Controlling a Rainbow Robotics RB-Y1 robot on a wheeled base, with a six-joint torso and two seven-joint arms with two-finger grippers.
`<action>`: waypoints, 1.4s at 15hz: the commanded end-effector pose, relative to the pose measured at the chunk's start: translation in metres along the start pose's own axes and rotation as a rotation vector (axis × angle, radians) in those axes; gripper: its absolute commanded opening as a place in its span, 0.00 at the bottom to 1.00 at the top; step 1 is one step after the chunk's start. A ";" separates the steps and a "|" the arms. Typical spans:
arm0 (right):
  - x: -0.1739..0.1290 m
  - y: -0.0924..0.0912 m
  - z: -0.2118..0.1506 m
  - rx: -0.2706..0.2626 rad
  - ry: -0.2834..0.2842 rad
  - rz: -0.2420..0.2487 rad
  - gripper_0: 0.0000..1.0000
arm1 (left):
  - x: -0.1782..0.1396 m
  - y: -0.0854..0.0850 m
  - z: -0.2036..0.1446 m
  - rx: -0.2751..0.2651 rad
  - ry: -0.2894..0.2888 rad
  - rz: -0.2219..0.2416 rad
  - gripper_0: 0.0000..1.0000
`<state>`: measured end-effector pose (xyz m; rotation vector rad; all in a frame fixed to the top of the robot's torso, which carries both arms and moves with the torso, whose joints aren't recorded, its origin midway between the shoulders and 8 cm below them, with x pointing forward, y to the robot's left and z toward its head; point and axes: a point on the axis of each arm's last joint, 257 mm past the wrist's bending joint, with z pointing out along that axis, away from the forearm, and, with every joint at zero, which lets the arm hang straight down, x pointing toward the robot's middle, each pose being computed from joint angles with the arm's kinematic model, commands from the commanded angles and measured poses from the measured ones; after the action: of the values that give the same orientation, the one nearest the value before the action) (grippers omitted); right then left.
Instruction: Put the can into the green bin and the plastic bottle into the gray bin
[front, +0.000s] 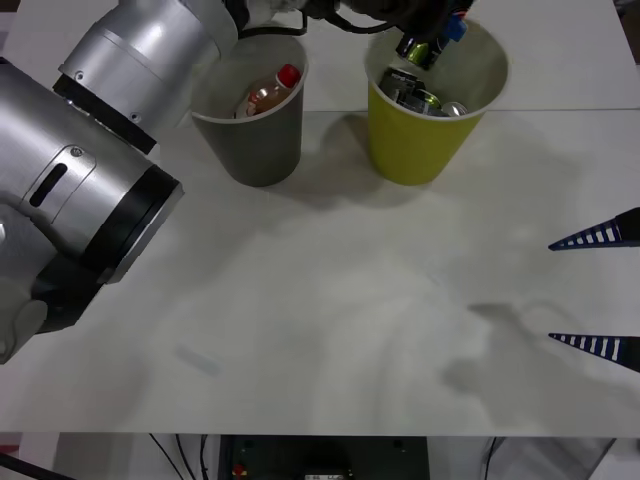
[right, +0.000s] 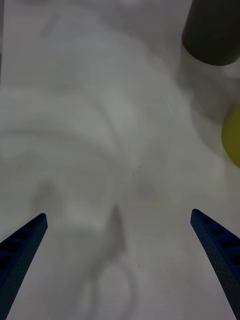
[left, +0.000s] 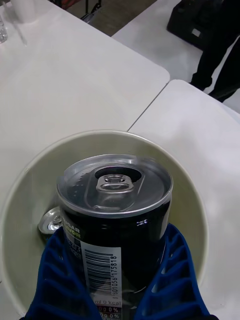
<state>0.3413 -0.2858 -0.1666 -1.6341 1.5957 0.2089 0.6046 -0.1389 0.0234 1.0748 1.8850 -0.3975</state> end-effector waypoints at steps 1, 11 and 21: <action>0.000 0.000 0.000 0.000 0.000 0.000 1.00 | 0.008 0.003 0.013 -0.010 0.001 -0.009 0.03; 0.000 0.000 0.000 0.000 0.000 0.000 1.00 | 0.003 0.029 -0.050 0.061 0.007 -0.027 1.00; 0.000 0.000 0.000 0.000 0.000 0.000 1.00 | 0.117 0.077 -0.197 0.089 0.106 0.171 1.00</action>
<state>0.3413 -0.2858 -0.1666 -1.6340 1.5957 0.2089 0.5450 0.0781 0.0544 1.2965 1.8712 -0.3674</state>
